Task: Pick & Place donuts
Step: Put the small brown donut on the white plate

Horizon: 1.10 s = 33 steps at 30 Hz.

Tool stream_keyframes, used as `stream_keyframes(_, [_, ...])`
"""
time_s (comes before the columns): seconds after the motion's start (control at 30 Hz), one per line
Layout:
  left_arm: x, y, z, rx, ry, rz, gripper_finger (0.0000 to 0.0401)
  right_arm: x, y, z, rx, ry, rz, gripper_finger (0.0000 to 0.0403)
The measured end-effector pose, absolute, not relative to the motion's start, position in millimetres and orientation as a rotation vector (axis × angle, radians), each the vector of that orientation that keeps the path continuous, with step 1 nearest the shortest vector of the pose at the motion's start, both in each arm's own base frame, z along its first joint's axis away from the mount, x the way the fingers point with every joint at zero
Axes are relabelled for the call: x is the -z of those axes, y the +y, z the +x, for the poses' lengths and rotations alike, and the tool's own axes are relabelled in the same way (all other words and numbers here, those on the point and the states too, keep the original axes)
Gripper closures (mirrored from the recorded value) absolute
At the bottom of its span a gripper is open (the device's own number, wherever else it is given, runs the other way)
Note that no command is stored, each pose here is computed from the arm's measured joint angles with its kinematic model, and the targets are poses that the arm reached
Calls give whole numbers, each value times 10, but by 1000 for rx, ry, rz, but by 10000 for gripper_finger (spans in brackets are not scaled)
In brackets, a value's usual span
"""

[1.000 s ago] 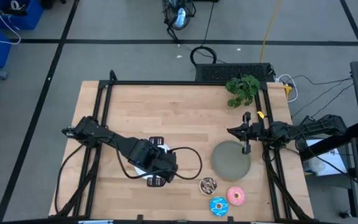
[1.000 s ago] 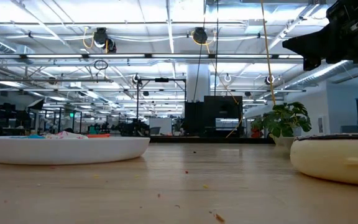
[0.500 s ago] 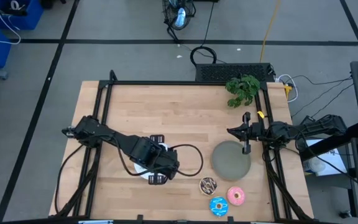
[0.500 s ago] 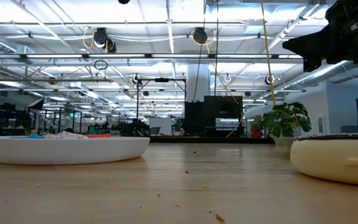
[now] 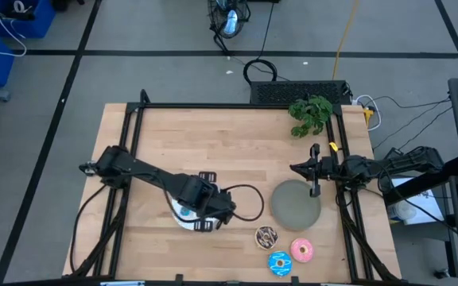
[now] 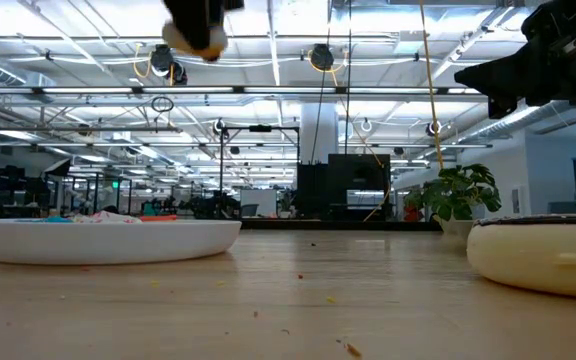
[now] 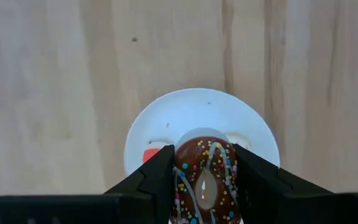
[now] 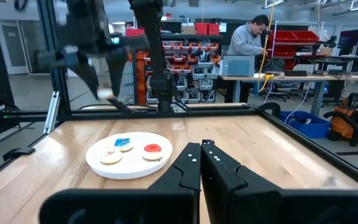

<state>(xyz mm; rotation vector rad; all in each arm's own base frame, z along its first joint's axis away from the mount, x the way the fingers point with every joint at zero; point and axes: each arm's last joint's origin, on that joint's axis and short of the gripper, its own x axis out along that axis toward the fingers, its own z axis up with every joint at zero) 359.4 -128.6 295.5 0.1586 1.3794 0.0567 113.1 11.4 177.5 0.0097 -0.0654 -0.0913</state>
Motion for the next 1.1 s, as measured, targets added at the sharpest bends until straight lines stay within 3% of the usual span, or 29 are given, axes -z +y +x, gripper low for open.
stream_keyframes(0.4, [-1815,-819,3606,14,1494,59,256,-1776,114,1130,93,-65,-6,403])
stream_keyframes(1.1, [-1448,-776,3574,14,1379,23,256,-1776,113,1130,95,-66,-8,403])
